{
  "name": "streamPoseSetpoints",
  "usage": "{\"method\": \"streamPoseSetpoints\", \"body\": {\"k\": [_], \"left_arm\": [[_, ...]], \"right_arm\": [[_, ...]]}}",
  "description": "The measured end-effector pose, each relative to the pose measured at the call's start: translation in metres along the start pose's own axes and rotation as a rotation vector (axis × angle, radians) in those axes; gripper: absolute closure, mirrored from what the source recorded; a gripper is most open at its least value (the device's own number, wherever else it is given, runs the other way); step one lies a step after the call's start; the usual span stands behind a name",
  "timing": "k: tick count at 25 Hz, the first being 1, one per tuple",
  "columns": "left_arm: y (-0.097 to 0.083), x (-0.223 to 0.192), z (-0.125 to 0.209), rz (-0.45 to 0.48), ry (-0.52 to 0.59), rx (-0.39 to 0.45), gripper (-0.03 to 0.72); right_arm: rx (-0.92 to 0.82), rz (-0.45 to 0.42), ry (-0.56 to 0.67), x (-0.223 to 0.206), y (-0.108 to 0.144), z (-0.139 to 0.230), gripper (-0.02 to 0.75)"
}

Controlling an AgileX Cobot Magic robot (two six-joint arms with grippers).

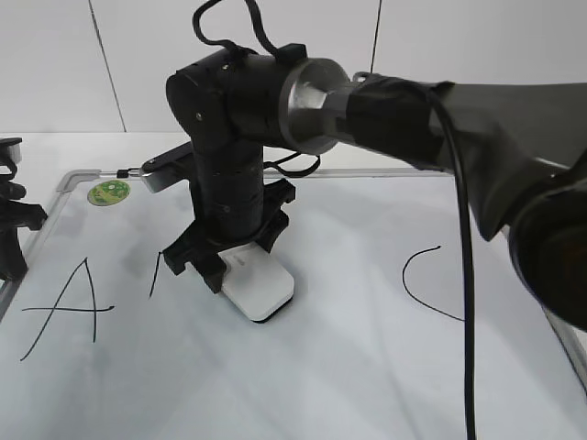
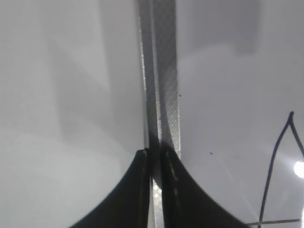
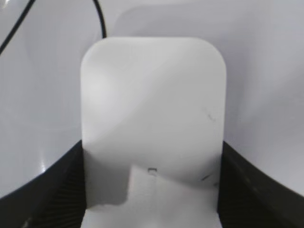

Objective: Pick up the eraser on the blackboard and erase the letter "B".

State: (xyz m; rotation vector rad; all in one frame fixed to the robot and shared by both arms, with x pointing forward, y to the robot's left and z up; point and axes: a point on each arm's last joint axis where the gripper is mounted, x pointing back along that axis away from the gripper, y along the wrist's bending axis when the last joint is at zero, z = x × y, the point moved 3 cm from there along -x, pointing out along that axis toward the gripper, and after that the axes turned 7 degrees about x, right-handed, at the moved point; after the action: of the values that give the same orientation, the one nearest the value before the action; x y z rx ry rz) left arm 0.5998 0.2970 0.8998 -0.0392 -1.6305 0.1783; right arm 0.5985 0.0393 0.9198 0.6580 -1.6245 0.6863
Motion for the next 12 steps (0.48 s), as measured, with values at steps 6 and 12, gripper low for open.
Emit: {"method": "streamPoseSetpoints", "body": {"k": [6,12], "left_arm": [[0.0,0.0,0.0,0.0,0.002,0.0,0.669],[0.0,0.0,0.0,0.0,0.002,-0.002,0.669]], "right_arm": [[-0.012,0.0,-0.024,0.001,-0.003,-0.011,0.177],[-0.021,-0.014,-0.07,-0.004,-0.002,-0.028,0.177]]}}
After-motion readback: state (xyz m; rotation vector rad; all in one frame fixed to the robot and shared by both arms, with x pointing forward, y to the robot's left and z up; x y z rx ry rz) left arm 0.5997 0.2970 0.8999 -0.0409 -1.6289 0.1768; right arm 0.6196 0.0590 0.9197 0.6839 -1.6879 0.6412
